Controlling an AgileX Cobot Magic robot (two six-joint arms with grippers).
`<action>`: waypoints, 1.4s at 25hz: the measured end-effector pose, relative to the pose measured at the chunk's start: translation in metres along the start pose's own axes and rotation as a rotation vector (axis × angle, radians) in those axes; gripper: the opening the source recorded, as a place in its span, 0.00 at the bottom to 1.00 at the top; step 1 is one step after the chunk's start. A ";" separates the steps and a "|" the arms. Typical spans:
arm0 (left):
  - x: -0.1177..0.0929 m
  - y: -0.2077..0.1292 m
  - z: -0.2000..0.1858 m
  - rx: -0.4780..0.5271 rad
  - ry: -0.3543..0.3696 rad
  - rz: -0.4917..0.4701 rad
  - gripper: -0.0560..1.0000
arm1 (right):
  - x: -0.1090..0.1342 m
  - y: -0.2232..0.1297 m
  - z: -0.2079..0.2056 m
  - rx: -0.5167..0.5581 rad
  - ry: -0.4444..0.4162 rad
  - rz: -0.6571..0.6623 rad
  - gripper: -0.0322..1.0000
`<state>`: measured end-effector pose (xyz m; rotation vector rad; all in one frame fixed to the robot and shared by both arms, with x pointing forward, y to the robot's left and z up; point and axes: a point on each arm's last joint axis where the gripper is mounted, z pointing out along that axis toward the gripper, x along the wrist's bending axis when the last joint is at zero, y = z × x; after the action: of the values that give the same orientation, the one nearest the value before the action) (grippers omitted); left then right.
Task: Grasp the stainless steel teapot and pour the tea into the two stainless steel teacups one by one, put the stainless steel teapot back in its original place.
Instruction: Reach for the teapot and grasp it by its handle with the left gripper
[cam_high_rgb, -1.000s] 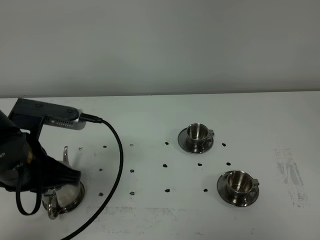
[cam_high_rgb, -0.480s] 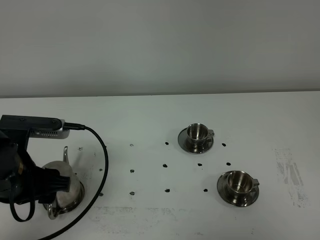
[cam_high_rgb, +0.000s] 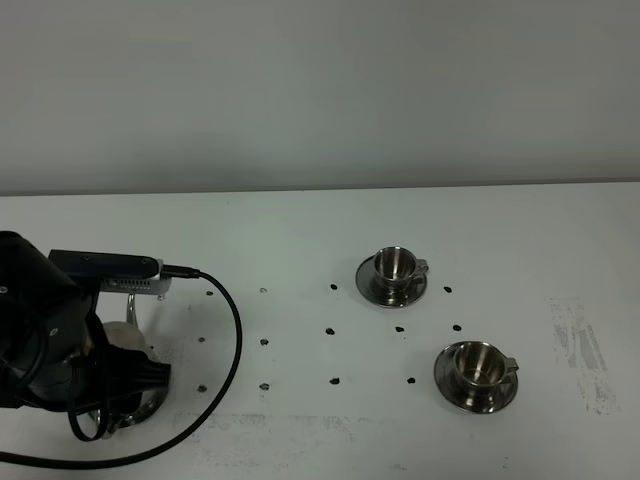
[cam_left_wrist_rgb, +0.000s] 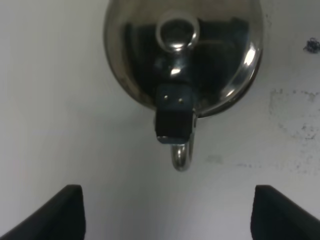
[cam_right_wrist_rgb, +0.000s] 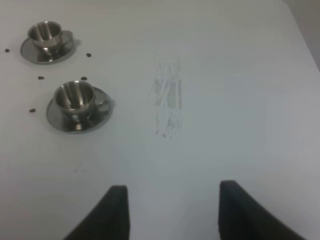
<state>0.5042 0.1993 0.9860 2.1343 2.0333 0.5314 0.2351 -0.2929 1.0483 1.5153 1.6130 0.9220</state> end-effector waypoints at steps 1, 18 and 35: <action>0.001 0.000 0.004 0.014 0.000 -0.011 0.74 | 0.000 0.000 0.000 0.000 0.000 0.000 0.44; 0.006 0.004 0.040 0.092 -0.023 -0.051 0.74 | 0.000 0.000 0.000 0.000 0.000 0.000 0.44; 0.012 0.007 0.059 0.142 -0.044 -0.034 0.72 | 0.000 0.000 0.000 0.000 0.000 0.000 0.44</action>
<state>0.5322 0.2183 0.9354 2.1636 2.1389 0.3418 0.2351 -0.2929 1.0483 1.5153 1.6130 0.9220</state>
